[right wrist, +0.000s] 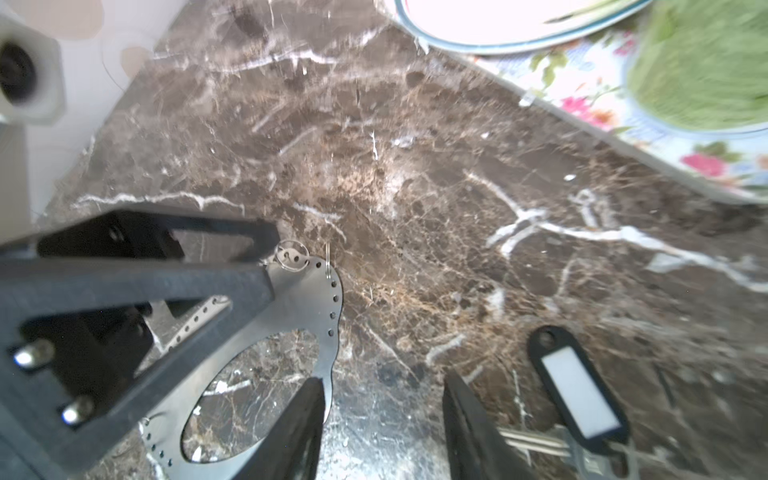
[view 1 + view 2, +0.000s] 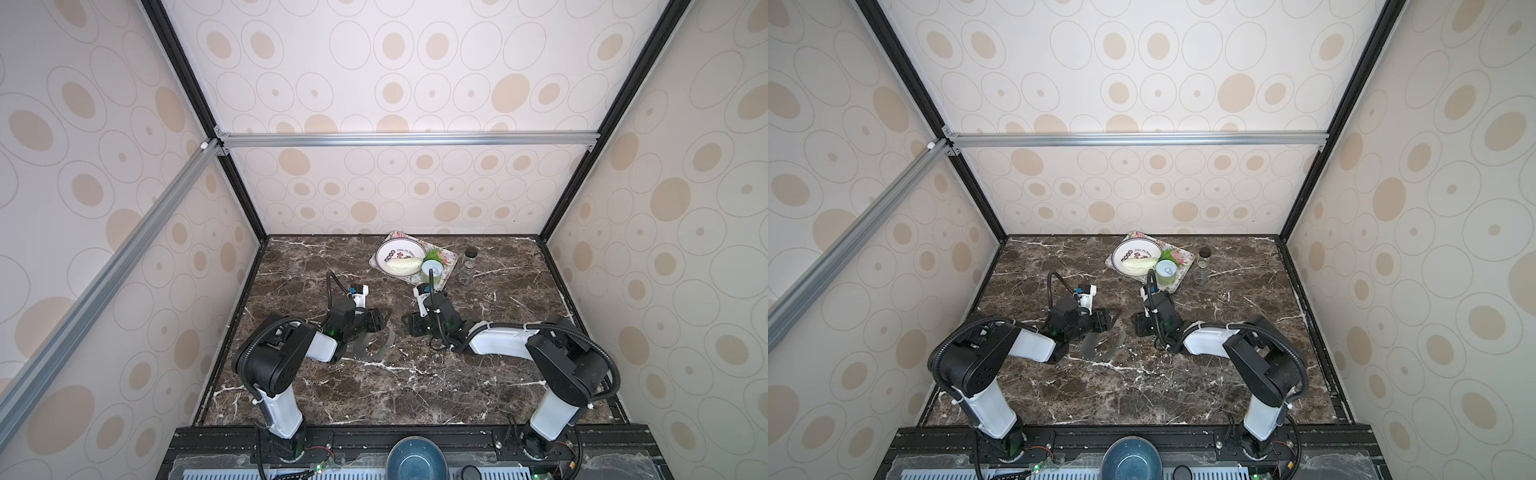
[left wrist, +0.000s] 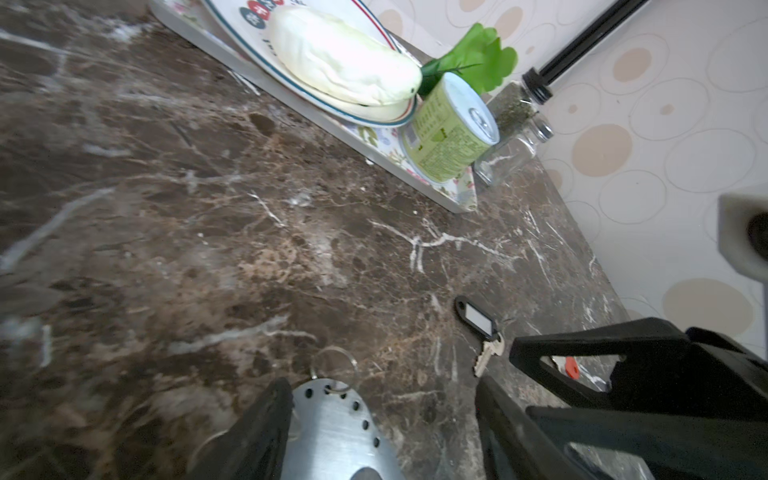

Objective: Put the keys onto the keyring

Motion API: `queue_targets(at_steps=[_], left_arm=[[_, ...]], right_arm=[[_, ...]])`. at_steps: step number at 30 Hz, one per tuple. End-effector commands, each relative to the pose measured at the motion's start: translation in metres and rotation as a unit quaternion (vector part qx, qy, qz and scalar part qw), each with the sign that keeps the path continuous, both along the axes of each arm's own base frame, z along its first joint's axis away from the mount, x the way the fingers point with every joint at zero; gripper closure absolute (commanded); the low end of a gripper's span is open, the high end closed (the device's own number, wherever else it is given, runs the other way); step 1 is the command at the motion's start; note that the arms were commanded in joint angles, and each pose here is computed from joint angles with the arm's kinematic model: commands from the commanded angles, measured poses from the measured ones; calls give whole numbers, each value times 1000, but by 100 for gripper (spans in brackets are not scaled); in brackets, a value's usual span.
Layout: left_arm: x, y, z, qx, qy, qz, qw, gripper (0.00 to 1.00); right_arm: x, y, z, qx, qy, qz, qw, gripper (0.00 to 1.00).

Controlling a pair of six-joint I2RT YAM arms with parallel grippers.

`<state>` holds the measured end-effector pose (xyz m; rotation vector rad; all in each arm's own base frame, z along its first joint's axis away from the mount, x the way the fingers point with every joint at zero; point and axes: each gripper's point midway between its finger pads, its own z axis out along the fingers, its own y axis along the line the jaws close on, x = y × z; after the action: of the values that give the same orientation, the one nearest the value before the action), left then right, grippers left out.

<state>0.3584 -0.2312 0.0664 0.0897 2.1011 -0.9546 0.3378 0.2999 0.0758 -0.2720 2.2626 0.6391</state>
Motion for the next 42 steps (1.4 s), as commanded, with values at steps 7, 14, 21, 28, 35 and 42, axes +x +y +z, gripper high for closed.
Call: queue_targets(at_steps=[7,14,21,28,35,42], left_arm=[[-16,10,31,4,-58,24,998,30],[-9,63,41,97,-66,141,983,23],[-15,61,8,120,-17,125,985,26],[-25,50,-15,91,8,99,991,27],[-30,37,-21,62,13,71,995,29],[-31,33,-18,50,12,62,997,29]], right_arm=[[0,4,11,46,10,-22,999,52],[10,27,-11,41,55,-9,998,54],[19,44,-17,45,69,6,997,54],[31,57,-32,27,77,13,997,54],[37,66,-44,18,89,23,996,56],[41,72,-48,3,101,29,994,60]])
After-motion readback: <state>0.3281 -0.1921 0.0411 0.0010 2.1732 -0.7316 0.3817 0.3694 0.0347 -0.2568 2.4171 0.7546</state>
